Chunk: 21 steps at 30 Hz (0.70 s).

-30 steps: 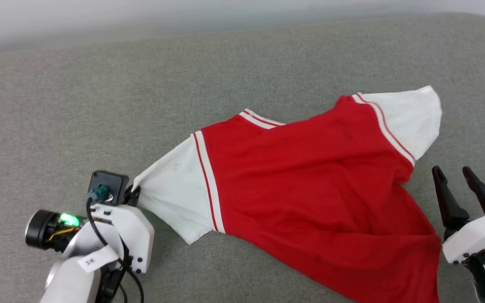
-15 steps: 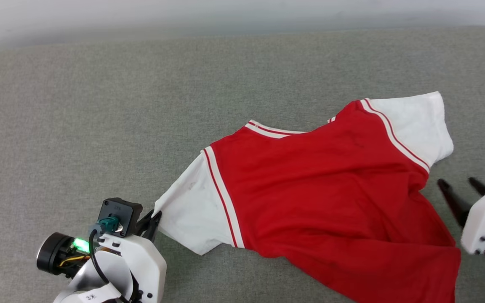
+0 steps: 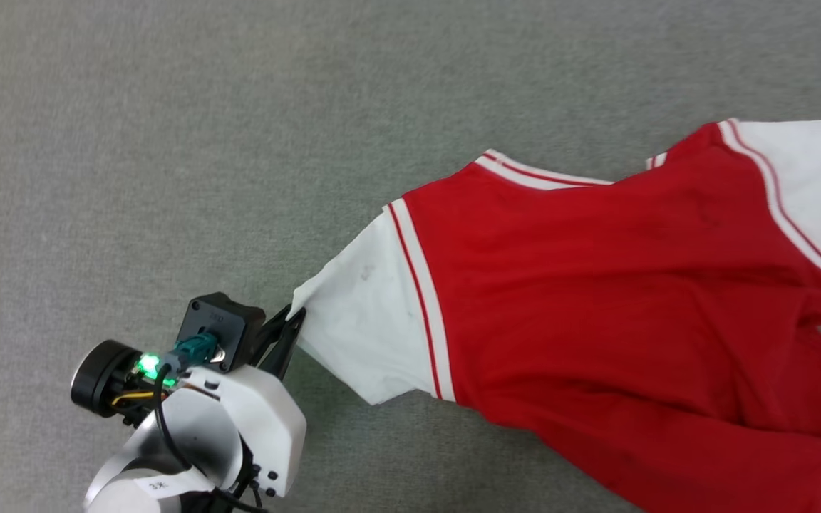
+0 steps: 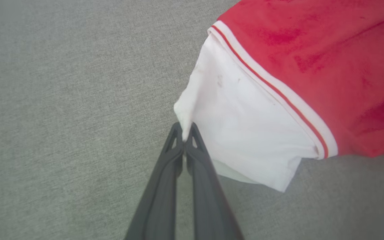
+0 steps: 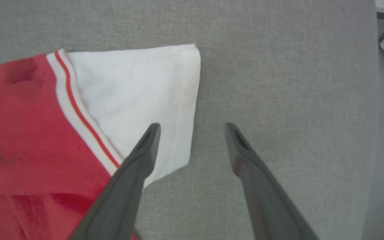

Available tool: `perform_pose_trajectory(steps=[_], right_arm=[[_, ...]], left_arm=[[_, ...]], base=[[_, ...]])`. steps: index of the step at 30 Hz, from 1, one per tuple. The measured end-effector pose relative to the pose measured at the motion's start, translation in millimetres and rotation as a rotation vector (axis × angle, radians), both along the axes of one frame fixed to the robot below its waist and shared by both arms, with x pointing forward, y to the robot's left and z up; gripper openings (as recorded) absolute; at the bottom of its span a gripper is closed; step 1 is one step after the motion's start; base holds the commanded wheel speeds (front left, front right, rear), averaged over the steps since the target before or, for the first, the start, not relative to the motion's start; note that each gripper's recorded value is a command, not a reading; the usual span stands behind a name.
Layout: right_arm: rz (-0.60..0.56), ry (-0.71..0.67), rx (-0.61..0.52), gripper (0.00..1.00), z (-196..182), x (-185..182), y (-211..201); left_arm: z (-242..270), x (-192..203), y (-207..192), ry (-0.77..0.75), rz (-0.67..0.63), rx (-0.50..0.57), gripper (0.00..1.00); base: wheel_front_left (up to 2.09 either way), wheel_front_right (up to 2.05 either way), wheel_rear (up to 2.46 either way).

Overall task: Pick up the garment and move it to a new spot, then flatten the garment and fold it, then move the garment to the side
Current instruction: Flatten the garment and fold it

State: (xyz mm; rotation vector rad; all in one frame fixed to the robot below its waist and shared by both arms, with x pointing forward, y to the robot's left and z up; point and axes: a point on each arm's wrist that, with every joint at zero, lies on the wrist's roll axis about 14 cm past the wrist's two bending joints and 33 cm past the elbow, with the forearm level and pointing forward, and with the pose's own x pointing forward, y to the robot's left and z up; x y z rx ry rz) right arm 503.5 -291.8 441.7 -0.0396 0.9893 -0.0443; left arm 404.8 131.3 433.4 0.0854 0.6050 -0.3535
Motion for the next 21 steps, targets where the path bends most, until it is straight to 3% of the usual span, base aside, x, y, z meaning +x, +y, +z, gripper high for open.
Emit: perform_pose_trajectory(steps=[10, 21], right_arm=[[-0.042, 0.134, -0.003, 1.00, -44.6, 48.7, 6.1], [-0.062, 0.208, 0.015, 1.00, -87.1, 55.7, 16.6]], left_arm=[[-20.3, 10.8, 8.9, 0.037, 0.042, -0.017, 0.00], [-31.9, 14.3, 19.9, 0.051, 0.070, -0.004, 0.00]], base=[[0.00, 0.00, 0.00], [0.00, 0.00, 0.00]])
